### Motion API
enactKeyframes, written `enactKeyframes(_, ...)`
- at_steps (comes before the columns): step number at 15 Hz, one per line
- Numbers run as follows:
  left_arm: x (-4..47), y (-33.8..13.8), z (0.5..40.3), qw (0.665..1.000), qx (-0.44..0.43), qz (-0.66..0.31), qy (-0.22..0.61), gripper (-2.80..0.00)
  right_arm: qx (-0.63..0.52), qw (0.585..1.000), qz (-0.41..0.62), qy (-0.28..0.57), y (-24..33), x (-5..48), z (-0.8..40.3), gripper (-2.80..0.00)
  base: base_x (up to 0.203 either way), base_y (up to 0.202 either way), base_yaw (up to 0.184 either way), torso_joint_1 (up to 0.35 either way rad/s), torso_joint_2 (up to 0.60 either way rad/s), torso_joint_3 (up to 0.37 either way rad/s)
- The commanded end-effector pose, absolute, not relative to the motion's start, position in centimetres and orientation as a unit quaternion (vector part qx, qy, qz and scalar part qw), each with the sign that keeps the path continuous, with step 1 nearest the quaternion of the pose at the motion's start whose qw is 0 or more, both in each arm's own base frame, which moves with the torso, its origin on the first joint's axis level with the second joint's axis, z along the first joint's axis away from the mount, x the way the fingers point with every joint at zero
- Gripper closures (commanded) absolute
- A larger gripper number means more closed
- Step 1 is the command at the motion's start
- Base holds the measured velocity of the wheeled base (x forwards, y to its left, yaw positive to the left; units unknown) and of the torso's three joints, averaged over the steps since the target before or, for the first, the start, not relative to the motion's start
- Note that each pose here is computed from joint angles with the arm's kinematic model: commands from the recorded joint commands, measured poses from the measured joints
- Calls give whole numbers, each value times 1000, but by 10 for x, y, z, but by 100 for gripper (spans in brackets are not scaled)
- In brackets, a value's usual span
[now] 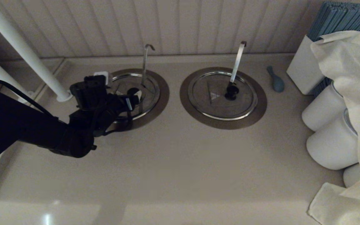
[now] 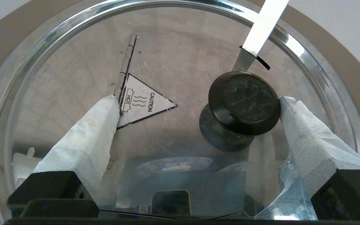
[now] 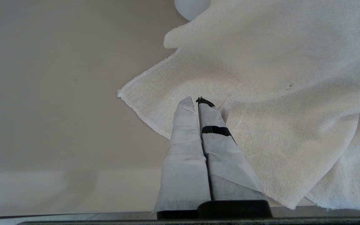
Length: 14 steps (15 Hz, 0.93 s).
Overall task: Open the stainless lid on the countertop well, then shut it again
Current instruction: Open the lid
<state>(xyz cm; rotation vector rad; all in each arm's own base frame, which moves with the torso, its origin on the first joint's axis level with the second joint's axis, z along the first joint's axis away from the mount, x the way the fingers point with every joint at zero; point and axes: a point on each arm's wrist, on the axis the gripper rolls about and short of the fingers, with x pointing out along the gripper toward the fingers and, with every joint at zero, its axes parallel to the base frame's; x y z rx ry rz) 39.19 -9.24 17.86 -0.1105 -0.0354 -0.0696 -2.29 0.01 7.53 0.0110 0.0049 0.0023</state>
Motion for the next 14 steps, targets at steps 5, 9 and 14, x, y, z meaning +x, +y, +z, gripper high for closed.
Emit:
enactKeyframes(5, 391, -91, 194, 994, -70, -31, -80, -280, 5, 1000, 1, 3, 0, -23, 75, 0, 0, 0, 0, 0, 0, 0)
enactKeyframes(9, 391, -89, 196, 993, -72, -28, -93, -280, 5, 1000, 2, 3, 0, -23, 75, 0, 0, 0, 0, 0, 0, 0)
enactKeyframes(14, 392, -79, 200, 992, -73, -18, -100, -280, 5, 1000, 1, 3, 0, -23, 75, 0, 0, 0, 0, 0, 0, 0)
